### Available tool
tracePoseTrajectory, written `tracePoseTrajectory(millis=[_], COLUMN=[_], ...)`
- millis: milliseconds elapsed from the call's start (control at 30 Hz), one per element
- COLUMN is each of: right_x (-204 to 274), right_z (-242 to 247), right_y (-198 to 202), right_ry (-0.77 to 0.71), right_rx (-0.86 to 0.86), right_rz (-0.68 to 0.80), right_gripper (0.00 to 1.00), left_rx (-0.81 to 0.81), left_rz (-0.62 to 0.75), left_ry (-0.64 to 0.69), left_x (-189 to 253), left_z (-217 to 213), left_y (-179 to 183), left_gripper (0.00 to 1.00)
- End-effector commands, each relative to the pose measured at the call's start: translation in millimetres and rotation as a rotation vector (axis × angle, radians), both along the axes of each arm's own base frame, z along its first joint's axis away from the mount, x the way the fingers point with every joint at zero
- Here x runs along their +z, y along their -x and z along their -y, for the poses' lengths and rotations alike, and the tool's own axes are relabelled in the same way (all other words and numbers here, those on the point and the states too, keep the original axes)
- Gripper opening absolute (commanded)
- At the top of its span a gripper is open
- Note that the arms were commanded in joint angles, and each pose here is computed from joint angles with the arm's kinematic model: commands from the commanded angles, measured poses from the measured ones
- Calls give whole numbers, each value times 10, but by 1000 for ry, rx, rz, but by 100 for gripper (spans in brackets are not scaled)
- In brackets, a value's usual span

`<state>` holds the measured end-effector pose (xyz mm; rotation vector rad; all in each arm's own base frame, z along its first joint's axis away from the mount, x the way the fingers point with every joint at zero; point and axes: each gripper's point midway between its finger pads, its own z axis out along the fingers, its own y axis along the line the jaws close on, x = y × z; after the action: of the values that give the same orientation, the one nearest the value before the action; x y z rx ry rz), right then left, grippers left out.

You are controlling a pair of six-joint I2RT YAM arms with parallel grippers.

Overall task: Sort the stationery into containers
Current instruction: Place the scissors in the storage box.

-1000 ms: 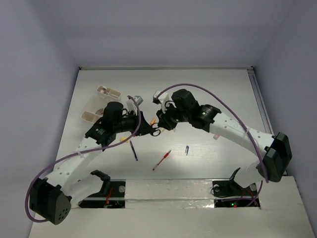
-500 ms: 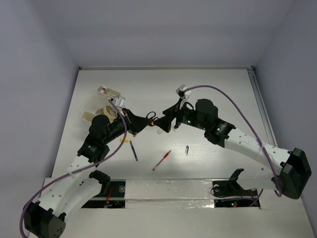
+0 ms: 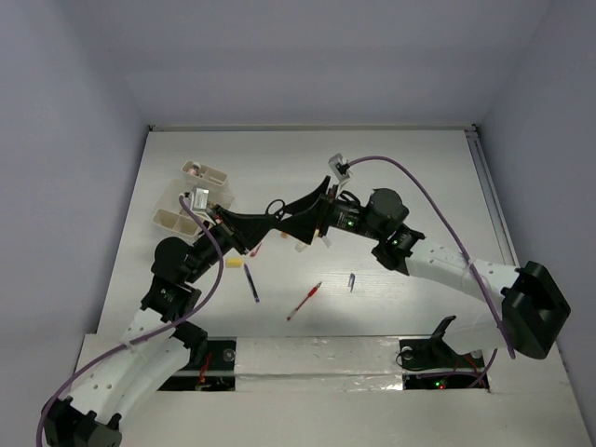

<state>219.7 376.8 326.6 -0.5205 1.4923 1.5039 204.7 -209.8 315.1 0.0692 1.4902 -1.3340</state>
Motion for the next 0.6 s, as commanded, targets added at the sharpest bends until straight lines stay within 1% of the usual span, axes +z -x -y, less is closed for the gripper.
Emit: tracePoseTrajectory(millis=[0,67,100,133,200,233,367,400,467,533,567], right_x=[394,436,457,463,475,475,515,514,528,540,541], right_z=[-49,-52,-57,-64,-79,-79,-34,-29,-8,-8,-7], right_y=[97,100,93,96,107,105,111,104,91,71,66], right_ry=[-134,-164,-169,-169,-178,-181,-218,-220,-228,-228,-229], right_rx=[74,80,79,84,98,97,83,77,62,52,49], right_rz=[51,51,51,53,61,62,71,70,67,67,66], right_gripper=[85,67,61,49,31,28,27,24,14,7,2], left_rx=[-11,-9,-10,-10,-9,-9,1,3,4,4,7], left_rz=[81,88,88,88,88,88,79,81,83,87,93], left_ry=[81,87,85,86,87,85,75,75,72,68,61], left_x=[262,293,285,293,294,298,265,273,269,279,284], left_z=[-31,-41,-40,-43,-45,-46,-54,-58,-60,-62,-64], left_y=[86,97,97,104,104,104,90,91,94,99,97], left_gripper=[0,0,0,0,0,0,0,0,0,0,0])
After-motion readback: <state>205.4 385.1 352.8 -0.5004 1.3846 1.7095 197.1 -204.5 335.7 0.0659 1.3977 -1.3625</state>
